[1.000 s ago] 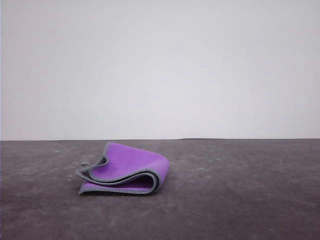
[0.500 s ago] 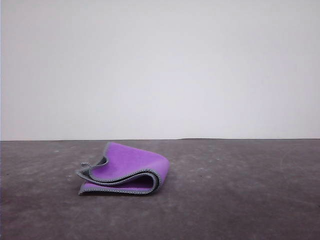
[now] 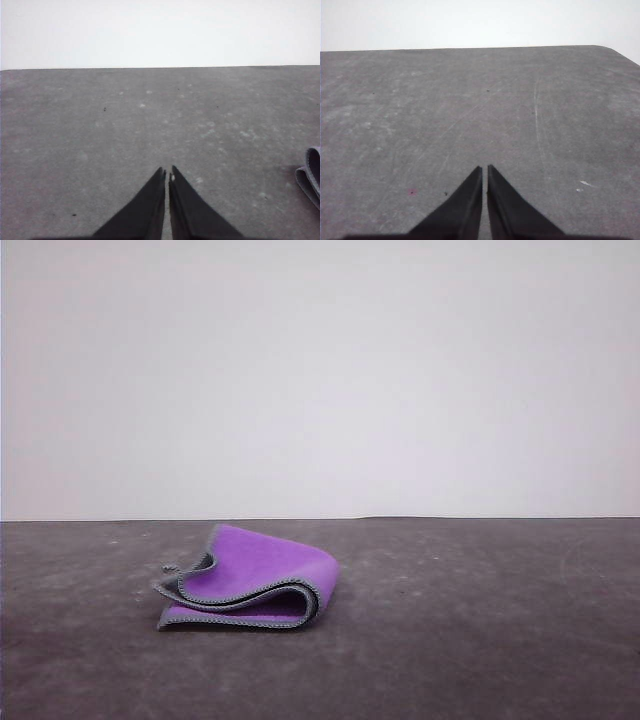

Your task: Fold clothes

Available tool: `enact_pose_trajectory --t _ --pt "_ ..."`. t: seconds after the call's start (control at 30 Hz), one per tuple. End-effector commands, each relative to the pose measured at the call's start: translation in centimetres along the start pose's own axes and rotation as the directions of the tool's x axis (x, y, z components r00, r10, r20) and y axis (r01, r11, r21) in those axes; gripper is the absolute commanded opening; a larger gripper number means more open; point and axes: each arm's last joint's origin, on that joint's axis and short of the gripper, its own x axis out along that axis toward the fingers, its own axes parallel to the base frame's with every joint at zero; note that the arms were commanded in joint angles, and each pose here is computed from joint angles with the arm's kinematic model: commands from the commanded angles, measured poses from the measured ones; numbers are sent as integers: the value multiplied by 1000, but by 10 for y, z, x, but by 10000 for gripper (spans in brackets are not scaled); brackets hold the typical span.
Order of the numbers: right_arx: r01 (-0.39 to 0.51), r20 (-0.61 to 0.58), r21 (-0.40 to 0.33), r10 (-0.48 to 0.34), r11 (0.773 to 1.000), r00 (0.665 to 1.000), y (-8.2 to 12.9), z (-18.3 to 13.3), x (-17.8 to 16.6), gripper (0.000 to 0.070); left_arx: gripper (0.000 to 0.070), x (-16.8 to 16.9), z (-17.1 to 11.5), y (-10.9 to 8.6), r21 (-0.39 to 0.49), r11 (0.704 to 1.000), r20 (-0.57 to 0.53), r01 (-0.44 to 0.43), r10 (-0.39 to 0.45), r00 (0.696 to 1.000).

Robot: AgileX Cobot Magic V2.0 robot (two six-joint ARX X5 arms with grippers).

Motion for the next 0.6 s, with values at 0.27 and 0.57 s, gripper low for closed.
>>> enact_pose_trajectory --t 0.27,0.57 --pt "1 6 -4 -1 1000 1000 0 0 0 16 0 2 -5 0 -9 1000 -7 1 -1 1000" --pt "1 6 -4 -1 1000 1000 0 0 0 16 0 2 -5 0 -9 1000 -7 1 -1 1000"
